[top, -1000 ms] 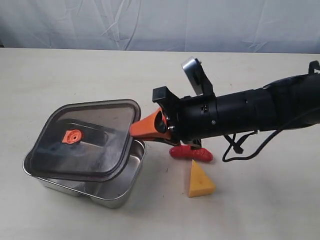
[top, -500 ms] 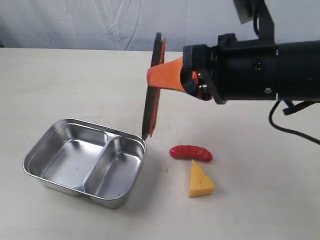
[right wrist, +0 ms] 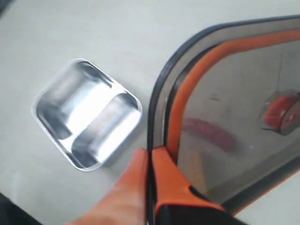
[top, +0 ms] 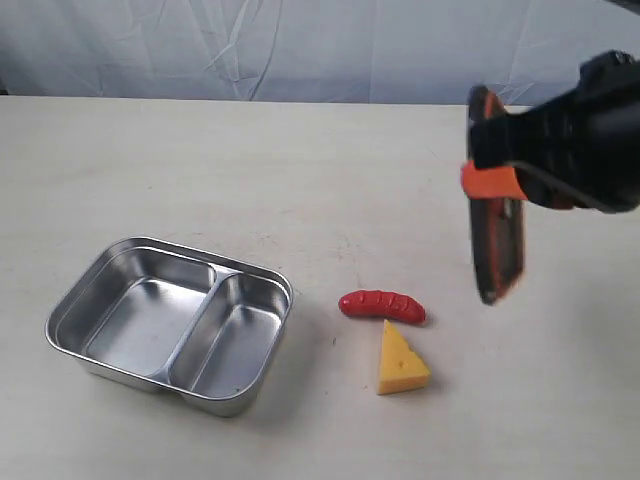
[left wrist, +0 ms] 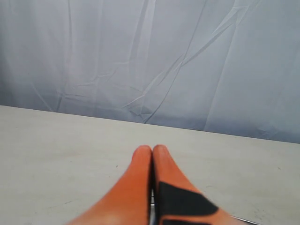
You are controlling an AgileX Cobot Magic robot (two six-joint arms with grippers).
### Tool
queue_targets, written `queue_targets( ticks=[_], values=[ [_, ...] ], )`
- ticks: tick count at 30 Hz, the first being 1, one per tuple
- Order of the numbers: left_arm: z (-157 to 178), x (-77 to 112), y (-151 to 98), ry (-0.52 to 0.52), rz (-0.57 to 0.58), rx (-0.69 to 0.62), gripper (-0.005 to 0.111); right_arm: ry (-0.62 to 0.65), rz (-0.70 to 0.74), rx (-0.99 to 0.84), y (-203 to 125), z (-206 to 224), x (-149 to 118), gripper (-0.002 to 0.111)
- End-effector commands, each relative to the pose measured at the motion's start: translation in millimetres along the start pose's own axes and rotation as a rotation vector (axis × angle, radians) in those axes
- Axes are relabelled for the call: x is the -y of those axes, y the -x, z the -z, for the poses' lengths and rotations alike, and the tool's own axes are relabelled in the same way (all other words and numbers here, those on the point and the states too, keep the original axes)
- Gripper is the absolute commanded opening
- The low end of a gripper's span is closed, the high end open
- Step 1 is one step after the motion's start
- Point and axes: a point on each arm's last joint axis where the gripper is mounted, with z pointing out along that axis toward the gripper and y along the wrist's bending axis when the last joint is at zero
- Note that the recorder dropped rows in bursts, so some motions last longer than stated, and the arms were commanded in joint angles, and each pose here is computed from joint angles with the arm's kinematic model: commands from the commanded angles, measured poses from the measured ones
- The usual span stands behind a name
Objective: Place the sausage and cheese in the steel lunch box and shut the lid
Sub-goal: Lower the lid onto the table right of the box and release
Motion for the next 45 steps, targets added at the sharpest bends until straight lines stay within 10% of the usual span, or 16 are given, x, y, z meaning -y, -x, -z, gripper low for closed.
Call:
queue_targets(
  ticks=[1,21,31,45],
  values=[
    [0,0.0,0,-0.002,-0.004,0.009,0.000,-0.213,-0.050,-0.148,-12,8,17,-0.001],
    [0,0.0,0,-0.002,-0.004,0.009,0.000,-0.425,-0.044,-0.606,-33,-111,66,0.000],
    [0,0.0,0,-0.002,-0.004,0.009,0.000,-0.427,-0.083,-0.698,-45,-144,75,0.067],
    [0,0.0,0,-0.002,-0.004,0.009,0.000,-0.455,-0.100,-0.688,-34,-141,74,0.068]
  ],
)
